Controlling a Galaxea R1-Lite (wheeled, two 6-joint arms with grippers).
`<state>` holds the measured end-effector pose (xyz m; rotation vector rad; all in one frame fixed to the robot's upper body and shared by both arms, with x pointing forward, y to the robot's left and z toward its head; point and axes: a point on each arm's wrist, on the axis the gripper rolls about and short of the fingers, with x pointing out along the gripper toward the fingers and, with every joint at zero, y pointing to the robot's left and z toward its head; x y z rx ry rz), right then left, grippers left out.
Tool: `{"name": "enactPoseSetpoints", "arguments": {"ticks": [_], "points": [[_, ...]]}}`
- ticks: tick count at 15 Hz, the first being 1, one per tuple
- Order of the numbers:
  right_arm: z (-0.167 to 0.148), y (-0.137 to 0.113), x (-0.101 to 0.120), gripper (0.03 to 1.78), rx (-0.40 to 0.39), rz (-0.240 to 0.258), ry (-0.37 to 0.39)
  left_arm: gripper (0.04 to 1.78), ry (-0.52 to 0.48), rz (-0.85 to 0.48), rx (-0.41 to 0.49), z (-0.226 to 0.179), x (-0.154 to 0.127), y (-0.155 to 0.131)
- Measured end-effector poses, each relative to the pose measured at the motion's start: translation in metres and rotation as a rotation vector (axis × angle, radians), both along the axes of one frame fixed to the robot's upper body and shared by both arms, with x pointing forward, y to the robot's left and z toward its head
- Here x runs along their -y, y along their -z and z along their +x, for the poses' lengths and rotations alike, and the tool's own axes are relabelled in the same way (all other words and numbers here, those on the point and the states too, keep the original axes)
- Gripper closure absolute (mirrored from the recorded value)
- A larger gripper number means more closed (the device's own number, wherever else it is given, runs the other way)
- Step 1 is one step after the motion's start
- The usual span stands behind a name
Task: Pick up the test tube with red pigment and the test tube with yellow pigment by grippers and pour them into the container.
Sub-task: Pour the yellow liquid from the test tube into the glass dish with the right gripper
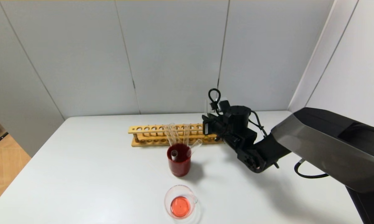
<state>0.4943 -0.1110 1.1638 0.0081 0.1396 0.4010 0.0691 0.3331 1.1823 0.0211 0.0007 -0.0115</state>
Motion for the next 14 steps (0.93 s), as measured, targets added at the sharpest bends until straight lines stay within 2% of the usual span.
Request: {"name": "enactPoseSetpoints", "arguments": {"ticks": [5,14], "points": [[0.000,-0.019,0.006,1.49,0.033,0.024,0.015,0.07,0.000,0.000,0.000,0.000,0.000,0.000],[-0.014,-0.089,0.016,1.49,0.162,0.107,0.004,0.07,0.000,0.000,0.000,0.000,0.000,0.000]]}}
